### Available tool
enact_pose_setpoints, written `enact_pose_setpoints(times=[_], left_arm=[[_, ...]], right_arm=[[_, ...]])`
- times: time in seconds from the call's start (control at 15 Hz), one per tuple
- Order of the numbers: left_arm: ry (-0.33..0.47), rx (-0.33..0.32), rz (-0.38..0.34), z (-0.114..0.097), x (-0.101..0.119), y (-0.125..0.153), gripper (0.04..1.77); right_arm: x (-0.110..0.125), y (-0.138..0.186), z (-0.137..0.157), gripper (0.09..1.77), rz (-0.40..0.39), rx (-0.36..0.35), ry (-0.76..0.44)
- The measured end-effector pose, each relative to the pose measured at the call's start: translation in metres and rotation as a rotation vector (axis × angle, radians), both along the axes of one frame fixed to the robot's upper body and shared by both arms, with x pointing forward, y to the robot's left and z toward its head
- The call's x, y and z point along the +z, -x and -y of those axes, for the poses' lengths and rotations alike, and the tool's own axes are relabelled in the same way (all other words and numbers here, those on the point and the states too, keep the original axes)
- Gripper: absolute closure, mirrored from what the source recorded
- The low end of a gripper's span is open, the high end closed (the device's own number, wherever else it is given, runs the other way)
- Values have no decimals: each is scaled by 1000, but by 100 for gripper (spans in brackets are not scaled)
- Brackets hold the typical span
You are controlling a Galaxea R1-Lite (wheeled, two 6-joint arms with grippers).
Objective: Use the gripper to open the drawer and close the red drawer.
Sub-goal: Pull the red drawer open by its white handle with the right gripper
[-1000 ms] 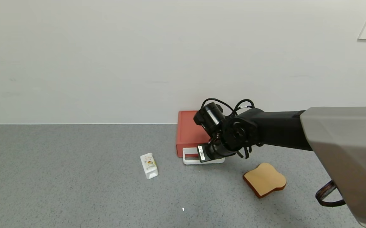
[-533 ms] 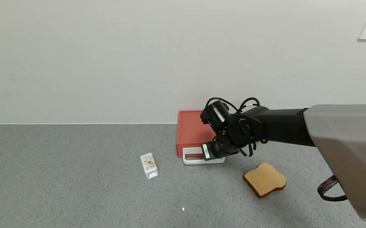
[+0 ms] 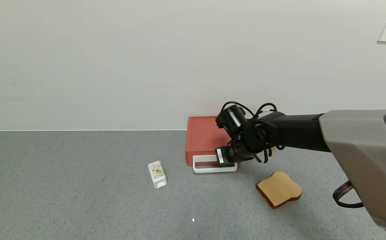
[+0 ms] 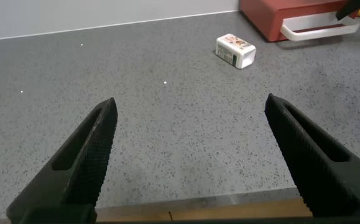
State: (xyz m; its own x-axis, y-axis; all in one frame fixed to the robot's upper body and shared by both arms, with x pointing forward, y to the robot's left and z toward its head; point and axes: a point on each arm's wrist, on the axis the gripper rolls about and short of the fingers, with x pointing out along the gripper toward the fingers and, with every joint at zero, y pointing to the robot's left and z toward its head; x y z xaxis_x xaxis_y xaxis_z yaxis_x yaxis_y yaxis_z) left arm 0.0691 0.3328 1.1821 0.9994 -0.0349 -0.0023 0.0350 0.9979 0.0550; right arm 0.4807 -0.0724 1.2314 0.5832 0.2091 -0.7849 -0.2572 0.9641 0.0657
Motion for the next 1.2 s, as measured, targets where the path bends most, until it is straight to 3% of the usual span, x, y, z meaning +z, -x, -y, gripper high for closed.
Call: enact_pose_setpoints(times=[1.2], left_arm=[[0,0,0,0,0,0,9]], right_arm=[[-14,-5,5,174,-73,20,-21]])
